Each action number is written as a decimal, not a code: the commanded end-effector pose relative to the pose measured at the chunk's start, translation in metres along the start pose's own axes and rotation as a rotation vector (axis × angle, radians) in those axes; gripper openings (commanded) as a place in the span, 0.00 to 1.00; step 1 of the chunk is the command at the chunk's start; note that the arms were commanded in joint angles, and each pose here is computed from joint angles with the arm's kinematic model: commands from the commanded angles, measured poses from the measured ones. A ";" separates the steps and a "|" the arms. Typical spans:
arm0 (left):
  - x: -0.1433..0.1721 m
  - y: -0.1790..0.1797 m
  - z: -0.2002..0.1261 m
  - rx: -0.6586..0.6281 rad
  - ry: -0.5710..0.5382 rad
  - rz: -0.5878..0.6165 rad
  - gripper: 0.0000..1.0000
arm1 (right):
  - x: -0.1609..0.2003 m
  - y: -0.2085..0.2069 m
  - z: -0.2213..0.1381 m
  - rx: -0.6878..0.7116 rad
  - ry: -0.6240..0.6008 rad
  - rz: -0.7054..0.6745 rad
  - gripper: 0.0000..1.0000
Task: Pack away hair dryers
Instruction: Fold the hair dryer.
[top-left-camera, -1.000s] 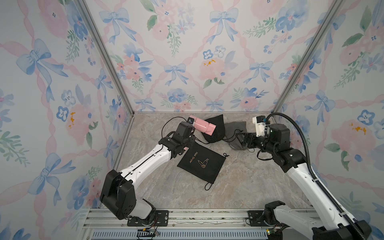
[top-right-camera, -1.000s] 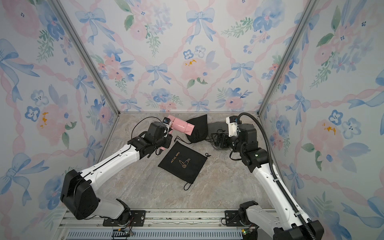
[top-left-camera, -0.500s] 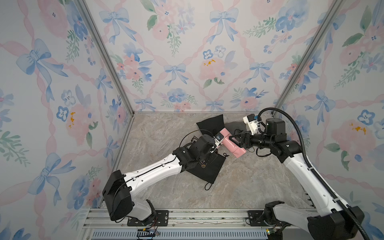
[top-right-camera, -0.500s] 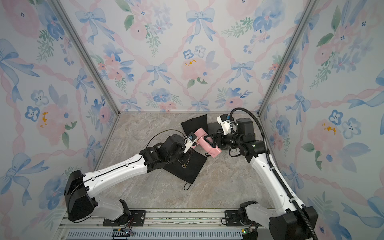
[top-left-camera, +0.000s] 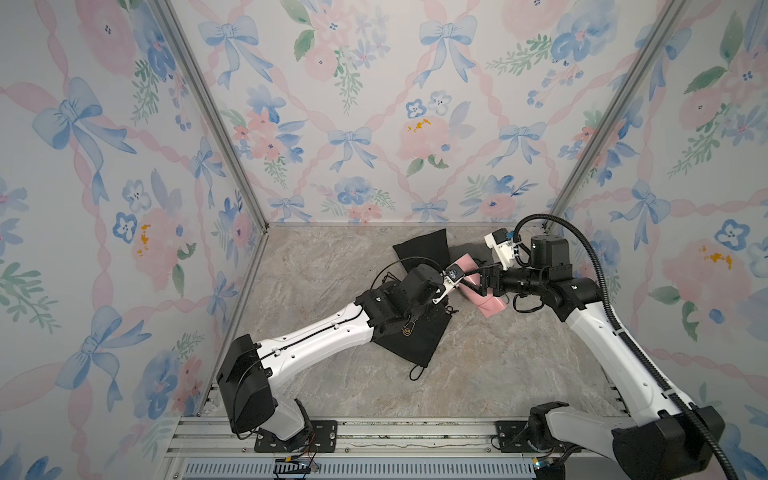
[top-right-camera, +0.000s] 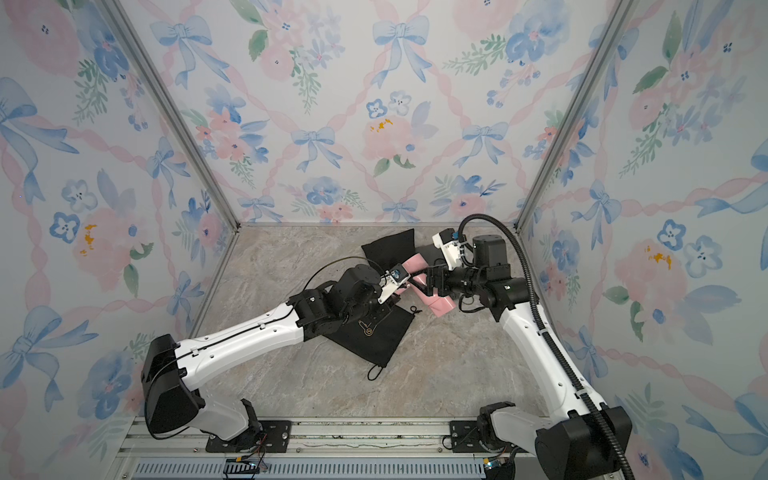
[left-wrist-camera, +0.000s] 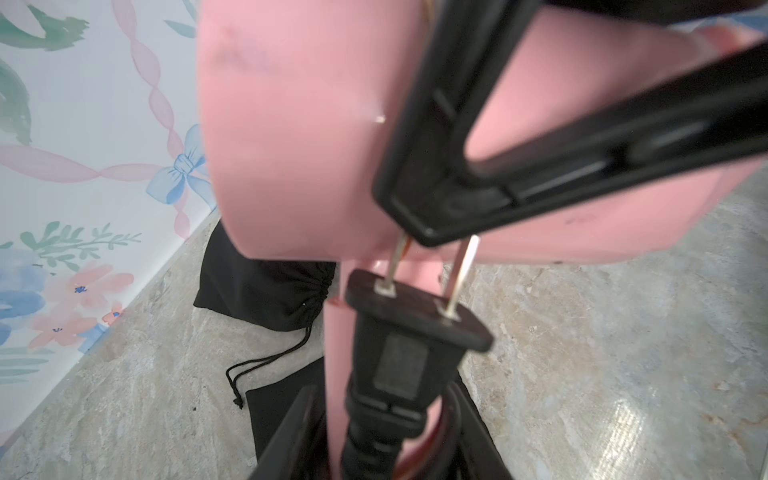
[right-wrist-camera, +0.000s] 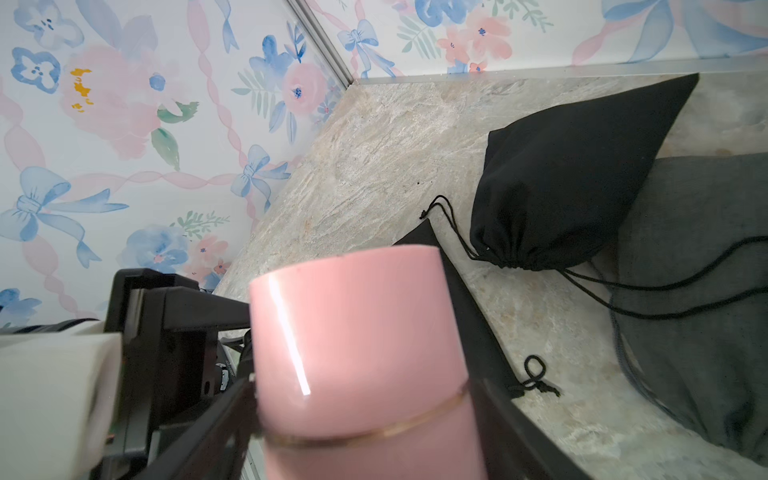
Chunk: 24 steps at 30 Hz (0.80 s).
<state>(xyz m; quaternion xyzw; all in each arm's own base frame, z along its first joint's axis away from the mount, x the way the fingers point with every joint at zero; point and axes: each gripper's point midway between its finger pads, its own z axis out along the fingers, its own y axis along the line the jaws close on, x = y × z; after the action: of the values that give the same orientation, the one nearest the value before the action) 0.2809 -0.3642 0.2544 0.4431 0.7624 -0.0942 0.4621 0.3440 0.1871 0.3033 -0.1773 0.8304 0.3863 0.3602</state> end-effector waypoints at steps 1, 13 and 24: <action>-0.050 -0.005 -0.008 0.010 -0.142 0.040 0.08 | -0.008 0.000 -0.003 -0.030 -0.012 0.007 0.83; -0.094 -0.013 0.001 0.051 -0.215 0.101 0.07 | -0.031 -0.006 -0.031 -0.073 -0.111 0.055 0.80; -0.096 -0.014 -0.002 0.057 -0.226 0.128 0.06 | -0.033 -0.006 -0.030 -0.104 -0.083 0.060 0.81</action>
<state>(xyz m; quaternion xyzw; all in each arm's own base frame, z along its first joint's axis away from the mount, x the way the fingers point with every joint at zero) 0.2984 -0.3993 0.2811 0.4859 0.7252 -0.0774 0.4817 0.3603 0.1500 0.3302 -0.1351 0.8101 0.4161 0.3904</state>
